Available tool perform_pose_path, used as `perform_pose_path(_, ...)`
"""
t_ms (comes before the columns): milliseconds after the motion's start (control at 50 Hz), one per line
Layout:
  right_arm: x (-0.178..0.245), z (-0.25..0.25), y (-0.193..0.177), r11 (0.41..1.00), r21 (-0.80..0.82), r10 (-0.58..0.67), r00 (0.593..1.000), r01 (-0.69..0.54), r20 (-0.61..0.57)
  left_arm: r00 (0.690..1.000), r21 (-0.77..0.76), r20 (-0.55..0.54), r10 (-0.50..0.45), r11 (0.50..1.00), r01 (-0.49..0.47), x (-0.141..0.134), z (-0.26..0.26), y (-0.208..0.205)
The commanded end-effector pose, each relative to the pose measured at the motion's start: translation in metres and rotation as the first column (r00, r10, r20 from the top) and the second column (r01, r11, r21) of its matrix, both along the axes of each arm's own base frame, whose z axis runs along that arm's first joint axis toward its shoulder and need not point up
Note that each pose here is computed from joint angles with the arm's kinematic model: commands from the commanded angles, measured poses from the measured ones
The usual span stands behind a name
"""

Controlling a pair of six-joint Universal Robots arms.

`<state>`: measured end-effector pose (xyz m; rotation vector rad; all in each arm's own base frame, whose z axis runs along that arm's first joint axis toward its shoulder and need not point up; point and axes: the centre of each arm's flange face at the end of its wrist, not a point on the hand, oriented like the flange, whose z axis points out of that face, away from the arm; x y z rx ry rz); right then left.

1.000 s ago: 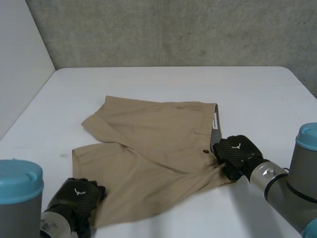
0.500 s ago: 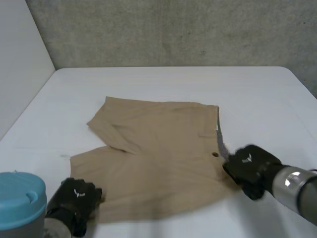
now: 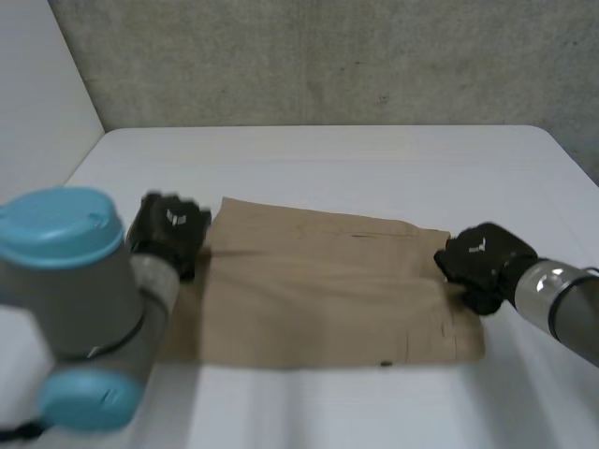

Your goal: Fold the shorts.

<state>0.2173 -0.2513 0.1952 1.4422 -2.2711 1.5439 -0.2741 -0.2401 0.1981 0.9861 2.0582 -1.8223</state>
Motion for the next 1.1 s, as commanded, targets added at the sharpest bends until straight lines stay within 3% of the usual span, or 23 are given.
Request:
perform_pose_path(20, 0.01, -0.008, -0.047, 0.986, -0.149, -0.075, 0.997, 0.077, 0.025, 0.996, -0.245, 0.083, 0.013, 0.969, 0.007, -0.038, -0.018, -0.084)
perform_pose_path(220, 0.036, -0.028, -0.105, 0.938, -0.317, -0.126, 0.99, 0.14, 0.063, 0.995, -0.297, 0.101, -0.023, 0.953, 0.052, -0.074, -0.063, -0.136)
perform_pose_path(360, 0.046, -0.036, -0.127, 0.923, -0.348, -0.144, 0.985, 0.167, 0.091, 0.992, -0.326, 0.084, -0.091, 0.939, 0.113, -0.084, -0.071, -0.143)
perform_pose_path(440, 0.047, -0.025, -0.133, 0.915, -0.342, -0.163, 0.972, 0.212, 0.167, 0.993, -0.33, 0.081, -0.09, 0.937, 0.112, -0.085, -0.07, -0.142)
perform_pose_path(520, 0.045, -0.007, -0.136, 0.926, -0.251, -0.188, 0.92, 0.283, 0.345, 0.992, -0.308, 0.09, -0.092, 0.944, 0.116, -0.085, -0.076, -0.137)
perform_pose_path(560, 0.043, 0.0, -0.135, 0.949, -0.127, -0.21, 0.879, 0.288, 0.428, 0.991, -0.293, 0.099, -0.094, 0.949, 0.119, -0.082, -0.08, -0.134)
perform_pose_path(680, 0.053, -0.014, -0.129, 0.965, 0.202, -0.254, 0.806, 0.17, 0.535, 0.992, -0.302, 0.098, -0.085, 0.947, 0.111, -0.08, -0.074, -0.135)
perform_pose_path(800, 0.056, -0.032, -0.138, 0.954, 0.247, -0.278, 0.799, 0.166, 0.533, 0.991, -0.285, 0.108, -0.073, 0.953, 0.101, -0.079, -0.077, -0.131)
perform_pose_path(920, 0.059, -0.053, -0.149, 0.945, 0.278, -0.298, 0.805, 0.173, 0.513, 0.995, -0.264, 0.104, -0.004, 0.964, 0.032, -0.065, -0.067, -0.123)
perform_pose_path(1100, 0.06, -0.066, -0.154, 0.938, 0.3, -0.309, 0.812, 0.173, 0.496, 0.997, -0.238, 0.072, -0.001, 0.971, 0.018, -0.05, -0.047, -0.106)
